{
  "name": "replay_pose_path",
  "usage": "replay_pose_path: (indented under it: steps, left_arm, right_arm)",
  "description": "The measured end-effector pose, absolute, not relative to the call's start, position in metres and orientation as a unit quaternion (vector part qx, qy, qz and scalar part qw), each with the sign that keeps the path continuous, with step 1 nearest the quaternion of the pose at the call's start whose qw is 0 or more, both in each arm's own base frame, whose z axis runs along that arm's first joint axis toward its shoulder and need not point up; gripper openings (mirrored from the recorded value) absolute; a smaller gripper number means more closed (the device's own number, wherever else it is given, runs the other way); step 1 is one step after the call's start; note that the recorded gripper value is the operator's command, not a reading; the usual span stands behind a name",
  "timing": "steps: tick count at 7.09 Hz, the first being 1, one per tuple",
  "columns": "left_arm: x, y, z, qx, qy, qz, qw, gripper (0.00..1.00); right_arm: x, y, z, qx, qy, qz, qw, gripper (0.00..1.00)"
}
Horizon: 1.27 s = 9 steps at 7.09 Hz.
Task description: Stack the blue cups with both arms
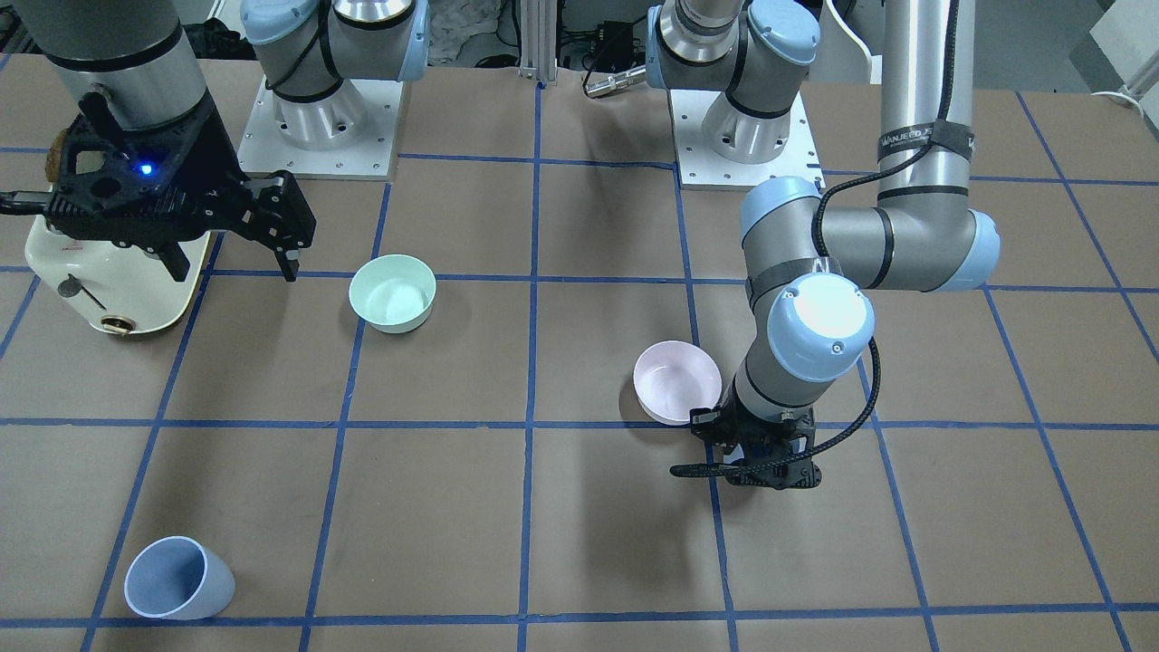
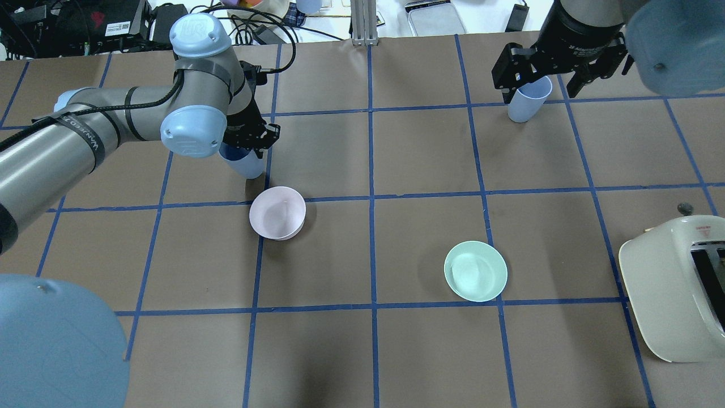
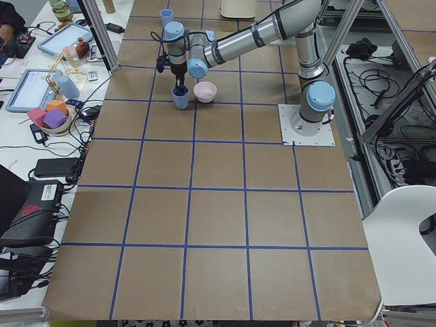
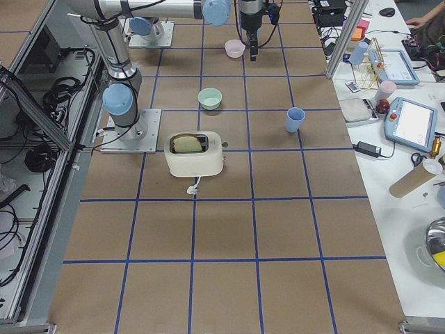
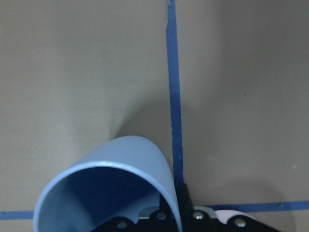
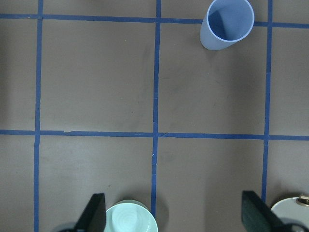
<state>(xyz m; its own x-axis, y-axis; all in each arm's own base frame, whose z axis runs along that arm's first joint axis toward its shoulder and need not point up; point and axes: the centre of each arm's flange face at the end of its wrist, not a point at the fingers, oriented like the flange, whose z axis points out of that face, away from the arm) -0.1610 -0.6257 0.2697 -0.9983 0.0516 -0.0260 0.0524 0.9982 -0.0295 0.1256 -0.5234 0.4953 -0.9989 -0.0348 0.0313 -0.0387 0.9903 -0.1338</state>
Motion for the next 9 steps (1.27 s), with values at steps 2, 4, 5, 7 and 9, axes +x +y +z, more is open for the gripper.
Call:
replay_pose_path:
  steps: [2,4,5,7,9]
  left_arm:
    - [-0.230,-0.629,0.307,-0.001,1.000,-0.025,0.002,0.00]
    - [-0.300,-0.630,0.303,-0.069,0.996,-0.046,-0.011,0.00]
    - [-0.330,-0.638,0.294,-0.083,0.994,-0.065,-0.020,0.00]
    - [-0.380,-0.659,0.275,-0.096,0.990,-0.097,-0.036,0.00]
    - [-0.396,-0.661,0.259,-0.088,0.991,-0.095,-0.030,0.99]
  right_arm:
    - [0.107,-0.547,0.480,0.017,-0.998,0.061,0.013,1.00]
    - [0.046,-0.612,0.449,0.016,-0.998,0.055,0.016,1.00]
    - [0.011,-0.649,0.426,0.021,-0.998,0.051,0.016,1.00]
    - [-0.025,-0.710,0.377,0.024,-0.997,0.070,0.020,1.00]
    - [-0.026,-0.739,0.329,0.027,-0.997,0.070,-0.001,1.00]
